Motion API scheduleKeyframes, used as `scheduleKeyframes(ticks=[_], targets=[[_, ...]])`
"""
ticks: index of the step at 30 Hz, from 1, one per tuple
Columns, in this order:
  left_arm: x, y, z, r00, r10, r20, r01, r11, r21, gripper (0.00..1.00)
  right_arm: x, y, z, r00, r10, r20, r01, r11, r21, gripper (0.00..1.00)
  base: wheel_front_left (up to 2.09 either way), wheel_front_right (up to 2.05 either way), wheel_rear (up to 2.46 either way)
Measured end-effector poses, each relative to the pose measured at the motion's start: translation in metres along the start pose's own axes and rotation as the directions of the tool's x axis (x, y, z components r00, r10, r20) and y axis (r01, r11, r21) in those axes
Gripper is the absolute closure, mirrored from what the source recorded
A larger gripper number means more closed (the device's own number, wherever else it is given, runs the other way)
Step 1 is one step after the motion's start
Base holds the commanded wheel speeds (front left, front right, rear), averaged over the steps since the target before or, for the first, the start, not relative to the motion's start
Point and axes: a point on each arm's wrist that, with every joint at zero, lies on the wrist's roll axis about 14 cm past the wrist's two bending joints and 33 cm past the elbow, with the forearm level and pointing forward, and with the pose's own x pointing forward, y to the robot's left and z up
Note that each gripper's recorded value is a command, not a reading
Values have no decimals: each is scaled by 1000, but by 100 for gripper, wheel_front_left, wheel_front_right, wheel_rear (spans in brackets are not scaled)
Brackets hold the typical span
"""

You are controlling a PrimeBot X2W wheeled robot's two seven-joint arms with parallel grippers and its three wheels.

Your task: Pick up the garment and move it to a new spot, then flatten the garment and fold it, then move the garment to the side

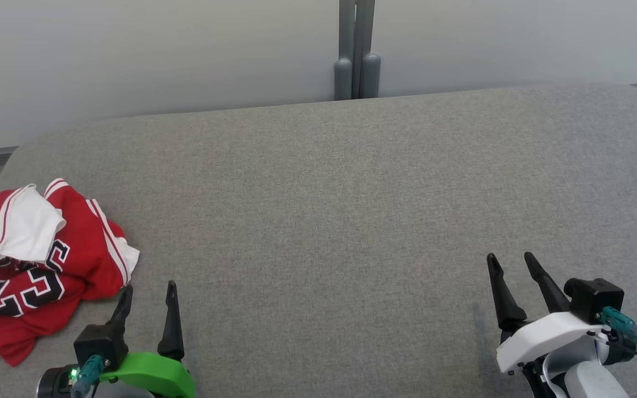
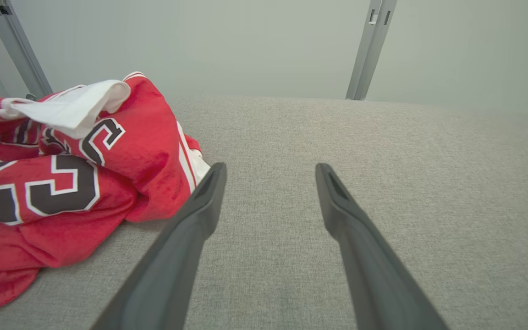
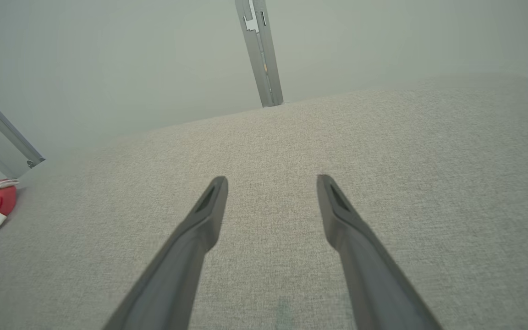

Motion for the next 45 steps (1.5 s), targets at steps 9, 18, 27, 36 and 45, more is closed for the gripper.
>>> scheduleKeyframes(ticks=[9, 18, 27, 36, 45], targets=[[-1, -4, -1, 1000, -18, 6, 17, 998, 66, 0, -2, -1, 2, 1000, 6, 9, -5, 997, -83, 0, 0, 0, 0], [-6, 0, -8, 1000, -10, -5, 10, 995, 98, 0, -3, -2, 2, 1000, 14, 15, -12, 988, -151, 0, 0, 0, 0], [-7, 0, -8, 1000, -16, 5, 15, 988, 155, 0, -3, 3, -2, 999, 37, 4, -35, 977, -211, 0, 0, 0, 0], [-14, 17, -10, 999, 44, 9, -45, 985, 169, 0, 3, 25, -9, 994, 110, -13, -110, 964, -243, 0, 0, 0, 0], [-52, 66, -20, 976, 216, -14, -212, 968, 136, 0, 19, 97, -31, 944, 320, -78, -329, 918, -223, 0, 0, 0, 0]])
